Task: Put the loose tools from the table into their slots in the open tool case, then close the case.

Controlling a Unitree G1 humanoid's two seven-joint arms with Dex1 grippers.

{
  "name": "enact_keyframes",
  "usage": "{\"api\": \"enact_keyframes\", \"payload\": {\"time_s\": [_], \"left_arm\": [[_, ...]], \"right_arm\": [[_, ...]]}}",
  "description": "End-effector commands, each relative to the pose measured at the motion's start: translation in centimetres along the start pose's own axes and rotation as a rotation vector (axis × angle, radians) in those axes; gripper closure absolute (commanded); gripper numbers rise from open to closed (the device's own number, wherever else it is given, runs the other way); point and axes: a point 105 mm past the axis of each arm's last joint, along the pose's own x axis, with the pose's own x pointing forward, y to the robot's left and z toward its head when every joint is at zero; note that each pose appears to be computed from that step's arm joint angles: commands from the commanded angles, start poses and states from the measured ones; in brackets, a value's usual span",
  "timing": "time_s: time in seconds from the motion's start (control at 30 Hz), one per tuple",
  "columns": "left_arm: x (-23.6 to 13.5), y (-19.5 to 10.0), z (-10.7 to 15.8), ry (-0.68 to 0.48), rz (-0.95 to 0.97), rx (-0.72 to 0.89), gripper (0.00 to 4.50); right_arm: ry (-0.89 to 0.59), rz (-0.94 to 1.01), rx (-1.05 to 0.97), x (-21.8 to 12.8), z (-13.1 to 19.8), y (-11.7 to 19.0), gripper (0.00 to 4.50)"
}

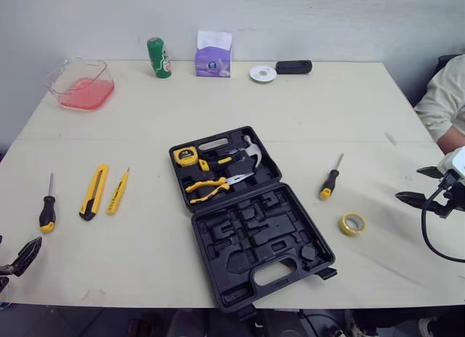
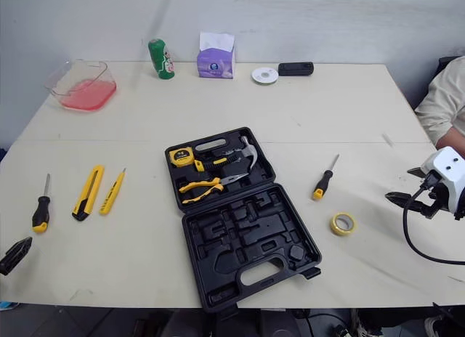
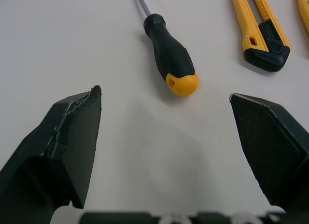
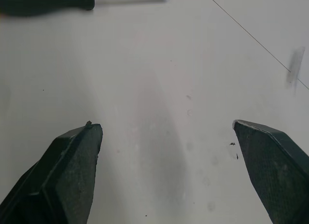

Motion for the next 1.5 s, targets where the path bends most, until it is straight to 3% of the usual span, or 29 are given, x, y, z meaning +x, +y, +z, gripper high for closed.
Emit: {"api": "enact_keyframes", "payload": {"time_s": [0.03,0.53,0.67,0.87,0.97,1.07,1.23,1.3,1.5], "left_arm": [[0.3,0.3,0.6,0.0,0.01,0.017,0.03],[0.7,-0.7,1.1,0.03,-0.032,0.019,0.03],[0.7,-4.9,2.6,0.024,-0.236,0.021,0.03],[1.1,-12.4,4.3,0.02,-0.528,0.097,0.03],[1.7,-15.7,4.6,0.018,-0.62,0.143,0.84],[1.8,-18.3,4.7,0.023,-0.716,0.154,2.25],[4.5,-22.1,3.4,0.11,-0.81,0.154,4.49],[5.3,-22.6,3.3,0.119,-0.82,0.18,4.5],[6.3,-24.3,2.8,0.141,-0.885,0.193,4.5]], "right_arm": [[-0.044,-0.057,-0.027,-0.9,1.0,-0.8,0.0],[-0.121,-0.073,-0.005,0.2,2.2,-0.1,0.0],[-0.271,-0.029,0.033,1.0,5.7,1.6,0.0],[-0.354,0.032,-0.026,2.9,9.7,4.7,0.0],[-0.36,0.103,-0.058,4.3,11.0,6.7,0.0],[-0.337,0.128,-0.09,5.5,11.3,7.8,0.93],[-0.339,0.231,-0.133,8.9,12.0,11.9,3.44],[-0.338,0.241,-0.152,9.8,12.2,12.5,4.46],[-0.313,0.245,-0.177,12.1,12.1,13.1,4.46]]}}
